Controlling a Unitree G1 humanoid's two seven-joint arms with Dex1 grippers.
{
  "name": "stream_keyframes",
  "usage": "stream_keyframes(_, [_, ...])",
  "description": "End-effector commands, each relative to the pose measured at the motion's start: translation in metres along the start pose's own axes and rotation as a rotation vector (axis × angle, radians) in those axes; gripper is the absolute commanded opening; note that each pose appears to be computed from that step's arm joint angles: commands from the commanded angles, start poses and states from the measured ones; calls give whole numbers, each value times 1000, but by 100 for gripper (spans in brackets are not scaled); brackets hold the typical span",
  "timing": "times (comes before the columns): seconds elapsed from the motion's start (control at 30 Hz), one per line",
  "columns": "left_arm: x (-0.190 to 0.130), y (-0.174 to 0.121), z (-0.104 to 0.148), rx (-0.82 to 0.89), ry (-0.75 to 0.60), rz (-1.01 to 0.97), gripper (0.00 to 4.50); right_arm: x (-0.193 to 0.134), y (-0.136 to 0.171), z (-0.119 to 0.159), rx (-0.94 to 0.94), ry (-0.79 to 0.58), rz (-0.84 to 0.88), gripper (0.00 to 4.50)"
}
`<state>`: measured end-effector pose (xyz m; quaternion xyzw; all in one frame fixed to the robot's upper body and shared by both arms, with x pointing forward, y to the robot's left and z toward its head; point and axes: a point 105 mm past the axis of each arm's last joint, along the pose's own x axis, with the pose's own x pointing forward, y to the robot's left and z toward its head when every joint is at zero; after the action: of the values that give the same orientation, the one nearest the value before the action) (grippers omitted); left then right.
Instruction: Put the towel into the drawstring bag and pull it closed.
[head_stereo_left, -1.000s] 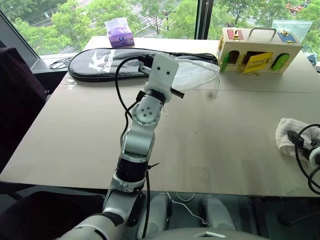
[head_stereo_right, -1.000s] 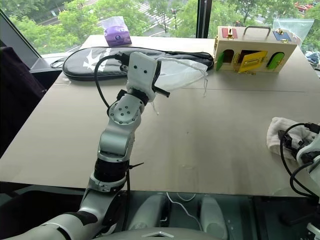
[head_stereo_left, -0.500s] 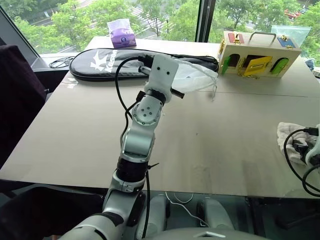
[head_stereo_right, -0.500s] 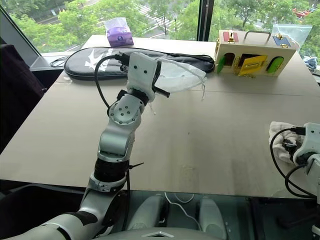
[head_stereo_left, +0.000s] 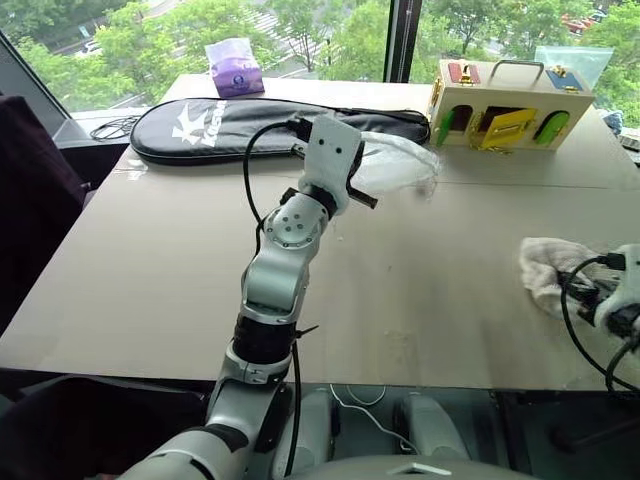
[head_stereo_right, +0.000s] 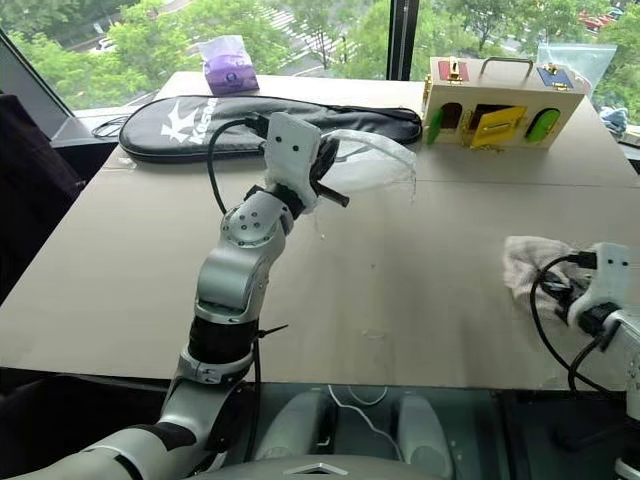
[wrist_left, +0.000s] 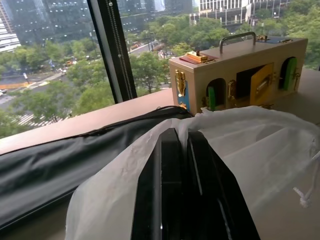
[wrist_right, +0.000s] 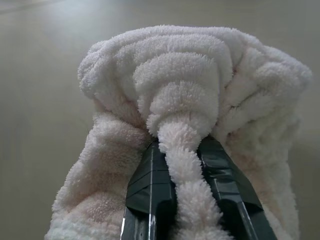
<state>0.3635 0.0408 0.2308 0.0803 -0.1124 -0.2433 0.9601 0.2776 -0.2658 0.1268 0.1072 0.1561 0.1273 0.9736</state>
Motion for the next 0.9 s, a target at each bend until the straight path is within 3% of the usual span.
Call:
stream_keyframes(0.03, [-2, -11, 4, -78, -17, -101, 0, -7, 61, 40, -108, -111, 257, 3])
stream_keyframes(0.2, [-12, -32, 1, -107, -7, -283, 0, -15, 128, 39, -299, -50, 570, 3])
stream_keyframes(0.47, [-26, -43, 11, -209, -21, -483, 0, -20, 170, -2, -481, 108, 797, 3])
stream_keyframes(0.6, [-36, -48, 8, -199, -5, -566, 0, 1, 162, -16, -515, 139, 682, 3])
stream_keyframes(0.73, [-46, -50, 4, -190, 25, -632, 0, 22, 146, -5, -455, 56, 506, 3])
stream_keyframes(0.9, [-51, -49, -3, -143, 49, -663, 0, 28, 144, 11, -279, -65, 410, 3])
